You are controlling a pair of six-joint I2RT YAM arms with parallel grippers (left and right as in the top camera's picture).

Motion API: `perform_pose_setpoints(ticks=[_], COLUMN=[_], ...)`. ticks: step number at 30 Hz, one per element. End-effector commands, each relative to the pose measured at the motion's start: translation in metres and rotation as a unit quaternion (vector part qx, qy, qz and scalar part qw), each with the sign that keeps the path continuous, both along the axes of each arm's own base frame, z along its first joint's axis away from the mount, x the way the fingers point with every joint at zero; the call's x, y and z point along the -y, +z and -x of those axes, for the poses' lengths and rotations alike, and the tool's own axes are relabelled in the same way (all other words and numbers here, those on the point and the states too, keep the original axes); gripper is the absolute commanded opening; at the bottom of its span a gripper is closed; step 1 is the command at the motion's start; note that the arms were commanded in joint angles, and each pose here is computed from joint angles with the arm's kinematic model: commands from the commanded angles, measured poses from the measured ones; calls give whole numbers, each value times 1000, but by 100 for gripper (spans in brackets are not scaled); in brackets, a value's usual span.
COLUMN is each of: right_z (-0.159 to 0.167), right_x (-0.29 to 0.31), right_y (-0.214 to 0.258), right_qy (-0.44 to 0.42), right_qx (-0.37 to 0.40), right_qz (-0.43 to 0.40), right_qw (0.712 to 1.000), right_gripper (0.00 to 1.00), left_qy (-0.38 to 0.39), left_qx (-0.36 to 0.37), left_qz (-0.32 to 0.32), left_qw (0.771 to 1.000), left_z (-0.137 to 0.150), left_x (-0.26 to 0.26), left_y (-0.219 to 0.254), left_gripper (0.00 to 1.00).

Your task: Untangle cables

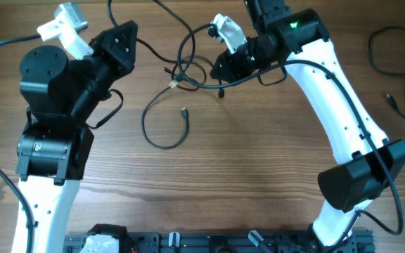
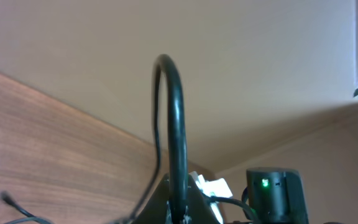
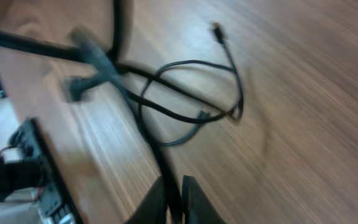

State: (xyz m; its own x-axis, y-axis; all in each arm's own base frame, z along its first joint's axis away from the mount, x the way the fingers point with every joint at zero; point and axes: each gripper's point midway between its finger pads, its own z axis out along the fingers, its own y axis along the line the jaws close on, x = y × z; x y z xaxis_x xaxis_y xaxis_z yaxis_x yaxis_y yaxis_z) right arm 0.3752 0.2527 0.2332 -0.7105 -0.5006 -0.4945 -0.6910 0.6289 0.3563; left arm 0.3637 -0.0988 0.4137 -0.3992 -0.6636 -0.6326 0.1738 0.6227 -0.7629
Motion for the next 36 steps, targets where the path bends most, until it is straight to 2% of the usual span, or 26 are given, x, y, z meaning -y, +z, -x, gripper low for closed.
perform_pose_setpoints(ticks=[1,4,6,11,14,17,24,30,32,34,36], right_z=[-20,-22,-26,-31,-38,-43,-69,-96,-100,-95,-92], right_x=[22,26,36,47,52,55,64,48,28,-11,-29], right_y=[-18,-21,-28,-51,-69,-80,-93,-99,-96,-85,-81], right_qy=[-122,-135,-175,-207,-229,-233,-253,-240,-203,-129,-106], right_qx=[-21,-22,-30,-55,-78,-84,-73,-66,-63,-64,-59], right_qz=[59,69,94,124,133,138,125,52,8,-70,-90], right_qw=[991,988,980,969,961,959,957,967,977,987,989], right_gripper=[4,4,4,4,4,4,4,4,4,4,4], left_qy=[0,11,29,76,94,80,71,38,18,-27,-60], left_qx=[38,69,95,118,114,113,83,77,72,61,43], left_qz=[20,24,35,46,63,60,62,63,64,66,69], left_qw=[999,997,994,989,987,989,992,994,995,996,995], left_z=[9,13,20,31,37,40,33,36,37,38,37], left_x=[-6,-15,-28,-60,-76,-75,-73,-63,-56,-43,-33], left_y=[27,44,61,77,80,79,64,62,60,55,46], left_gripper=[4,4,4,4,4,4,4,4,4,4,4])
